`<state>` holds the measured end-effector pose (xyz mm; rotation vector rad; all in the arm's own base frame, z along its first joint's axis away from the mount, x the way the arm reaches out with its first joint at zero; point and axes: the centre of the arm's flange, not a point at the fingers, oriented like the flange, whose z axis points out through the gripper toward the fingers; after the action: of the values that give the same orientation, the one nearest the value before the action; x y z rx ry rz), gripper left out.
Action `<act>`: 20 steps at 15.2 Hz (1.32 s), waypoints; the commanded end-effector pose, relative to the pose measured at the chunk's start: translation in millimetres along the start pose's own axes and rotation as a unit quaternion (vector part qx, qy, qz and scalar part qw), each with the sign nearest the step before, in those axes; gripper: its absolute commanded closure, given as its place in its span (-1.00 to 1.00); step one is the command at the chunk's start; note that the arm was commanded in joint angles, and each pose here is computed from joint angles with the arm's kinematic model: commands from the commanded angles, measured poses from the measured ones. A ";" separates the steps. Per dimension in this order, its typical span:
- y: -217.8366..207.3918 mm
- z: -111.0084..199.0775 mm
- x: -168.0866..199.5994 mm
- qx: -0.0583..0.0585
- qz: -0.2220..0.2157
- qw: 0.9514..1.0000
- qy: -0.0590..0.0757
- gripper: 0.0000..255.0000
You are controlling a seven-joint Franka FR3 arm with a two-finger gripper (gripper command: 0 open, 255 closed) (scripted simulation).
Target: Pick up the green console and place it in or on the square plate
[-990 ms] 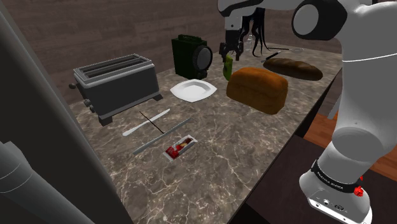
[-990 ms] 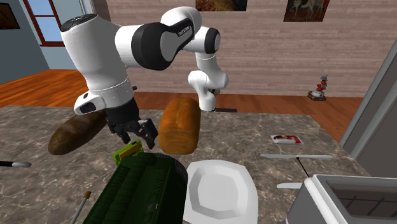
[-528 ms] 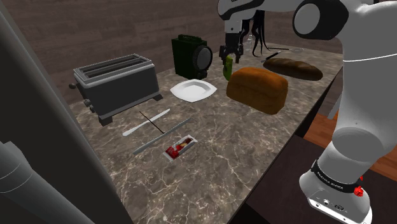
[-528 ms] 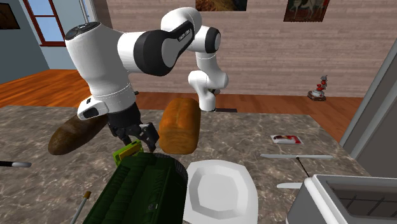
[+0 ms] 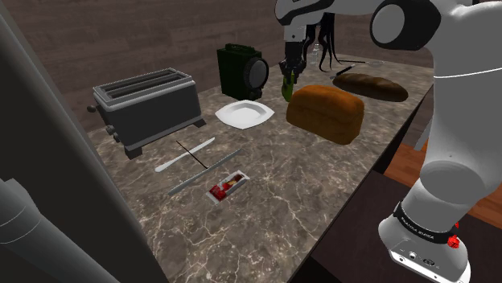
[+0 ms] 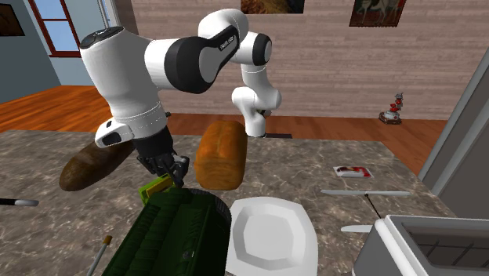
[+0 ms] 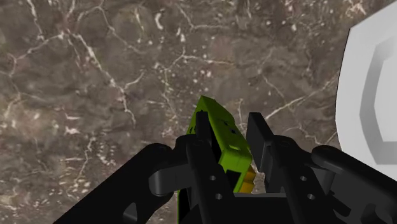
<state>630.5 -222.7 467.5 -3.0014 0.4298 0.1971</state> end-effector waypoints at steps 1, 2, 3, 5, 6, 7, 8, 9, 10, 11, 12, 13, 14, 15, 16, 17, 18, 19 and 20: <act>-0.1 0.4 0.1 0.000 0.000 1.000 0.000 1.00; -0.1 0.3 0.2 0.000 0.000 1.000 0.000 1.00; -0.1 0.3 0.1 0.000 0.000 1.000 0.000 1.00; -0.6 -4.6 -0.7 0.000 0.000 1.000 0.000 1.00; -1.0 -9.8 -1.5 0.000 0.000 1.000 0.000 1.00; -1.5 -15.0 -2.1 0.000 0.000 1.000 0.000 1.00; -1.9 -20.2 -2.9 0.000 0.000 1.000 0.000 1.00; -2.3 -25.4 -3.6 0.000 0.000 1.000 0.000 1.00; -2.8 -30.6 -4.4 0.000 0.000 1.000 0.000 1.00; -3.2 -35.9 -5.1 0.000 0.000 1.000 0.000 1.00; -3.7 -41.1 -5.9 0.000 0.000 1.000 0.000 1.00; -4.1 -46.3 -6.6 0.000 0.000 1.000 0.000 1.00; -4.6 -51.5 -7.4 0.000 0.000 1.000 0.000 1.00; -5.0 -56.7 -8.1 0.000 0.000 1.000 0.000 1.00; -5.4 -61.9 -8.9 0.000 0.000 1.000 0.000 1.00; -5.9 -67.1 -9.7 0.000 0.000 1.000 0.000 1.00; -6.3 -72.3 -10.4 0.000 0.000 1.000 0.000 1.00; -6.8 -77.5 -11.2 0.000 0.000 1.000 0.000 1.00; -7.2 -82.7 -11.9 0.000 0.000 1.000 0.000 1.00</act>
<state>631.1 -222.6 545.8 -3.0012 0.4296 0.1978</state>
